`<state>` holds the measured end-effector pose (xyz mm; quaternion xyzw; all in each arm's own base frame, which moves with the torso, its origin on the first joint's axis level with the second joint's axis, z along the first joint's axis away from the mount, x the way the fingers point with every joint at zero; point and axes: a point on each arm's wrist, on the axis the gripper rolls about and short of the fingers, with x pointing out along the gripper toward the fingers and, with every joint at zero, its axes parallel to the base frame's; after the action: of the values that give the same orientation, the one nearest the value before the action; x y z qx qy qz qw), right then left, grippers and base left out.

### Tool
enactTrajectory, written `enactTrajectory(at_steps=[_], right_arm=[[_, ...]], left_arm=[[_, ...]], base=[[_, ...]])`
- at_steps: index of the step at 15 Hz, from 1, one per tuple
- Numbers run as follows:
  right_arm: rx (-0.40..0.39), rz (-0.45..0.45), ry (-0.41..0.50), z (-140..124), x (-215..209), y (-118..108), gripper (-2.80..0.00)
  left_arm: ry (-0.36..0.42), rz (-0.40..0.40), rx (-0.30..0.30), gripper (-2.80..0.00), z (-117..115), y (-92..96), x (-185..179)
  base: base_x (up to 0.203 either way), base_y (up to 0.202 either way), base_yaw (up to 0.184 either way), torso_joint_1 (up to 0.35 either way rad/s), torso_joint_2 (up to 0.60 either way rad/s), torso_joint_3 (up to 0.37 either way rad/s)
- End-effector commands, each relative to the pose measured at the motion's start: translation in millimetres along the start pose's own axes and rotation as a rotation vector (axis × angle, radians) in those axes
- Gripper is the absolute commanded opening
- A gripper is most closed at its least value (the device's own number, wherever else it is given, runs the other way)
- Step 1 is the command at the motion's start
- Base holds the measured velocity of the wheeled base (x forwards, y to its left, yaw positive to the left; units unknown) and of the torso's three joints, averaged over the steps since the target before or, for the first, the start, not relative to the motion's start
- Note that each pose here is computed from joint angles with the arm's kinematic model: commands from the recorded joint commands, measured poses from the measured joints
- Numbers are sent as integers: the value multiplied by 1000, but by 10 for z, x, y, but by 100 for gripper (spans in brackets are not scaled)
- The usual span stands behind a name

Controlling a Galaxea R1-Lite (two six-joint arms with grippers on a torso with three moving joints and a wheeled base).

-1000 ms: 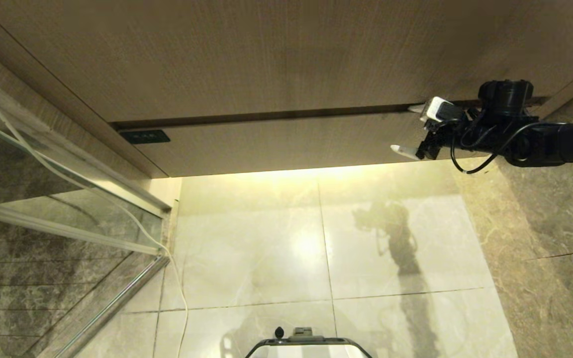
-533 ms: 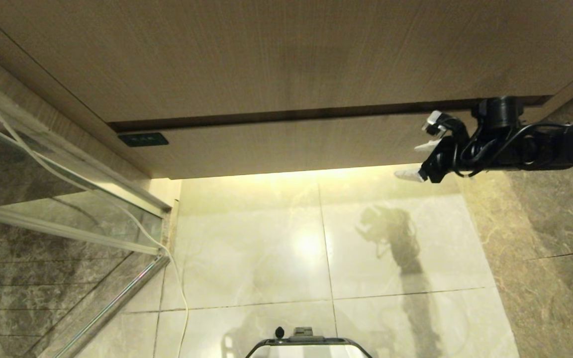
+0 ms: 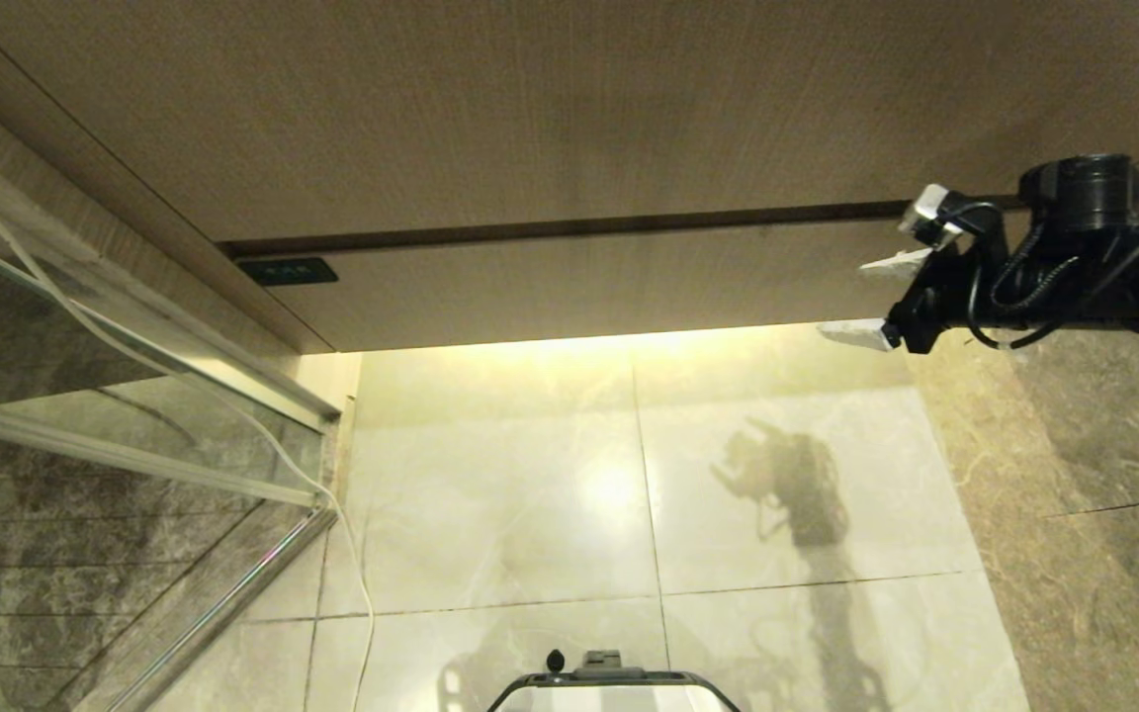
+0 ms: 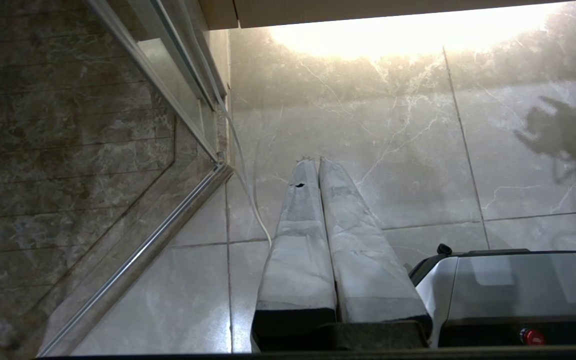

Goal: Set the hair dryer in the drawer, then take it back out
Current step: Pull open the drawer

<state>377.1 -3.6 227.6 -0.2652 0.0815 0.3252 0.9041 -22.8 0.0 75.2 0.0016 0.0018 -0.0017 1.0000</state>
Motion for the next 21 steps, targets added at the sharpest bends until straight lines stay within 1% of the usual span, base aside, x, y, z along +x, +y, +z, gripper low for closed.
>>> enactTrajectory(at_steps=[1, 3, 5, 6, 8, 11, 13, 19, 21], right_arm=[[-162, -38, -67, 79, -256, 91, 0], [-291, 27, -171, 79, -242, 92, 0], [-364, 64, -213, 23, -139, 66, 0], [-371, 85, -232, 5, -100, 55, 0], [-373, 98, -239, -49, -10, 23, 0], [-396, 79, -255, -98, 137, -75, 0], [-396, 74, -256, -137, 220, -127, 0], [-421, 46, -270, -169, 431, -310, 0], [-437, 4, -253, -173, 481, -366, 0]], left_arm=[[1, 0, 0, -280, -4, 0, 1], [1, 0, 0, -280, -3, 0, 1], [-1, 0, 0, -280, 0, 0, 0], [1, 0, 0, -280, -4, 0, 1], [1, 0, 0, -280, -4, 0, 1], [0, 0, 0, -280, -2, 0, 0], [1, 0, 0, -280, -4, 0, 1], [-1, 0, 0, -280, 0, 0, 0], [1, 0, 0, -280, -4, 0, 1]], base=[[0, 0, 0, 0, 0, 0], [0, 0, 0, 0, 0, 0], [0, 0, 0, 0, 0, 0], [0, 0, 0, 0, 0, 0], [0, 0, 0, 0, 0, 0], [0, 0, 0, 0, 0, 0], [0, 0, 0, 0, 0, 0], [0, 0, 0, 0, 0, 0], [0, 0, 0, 0, 0, 0]])
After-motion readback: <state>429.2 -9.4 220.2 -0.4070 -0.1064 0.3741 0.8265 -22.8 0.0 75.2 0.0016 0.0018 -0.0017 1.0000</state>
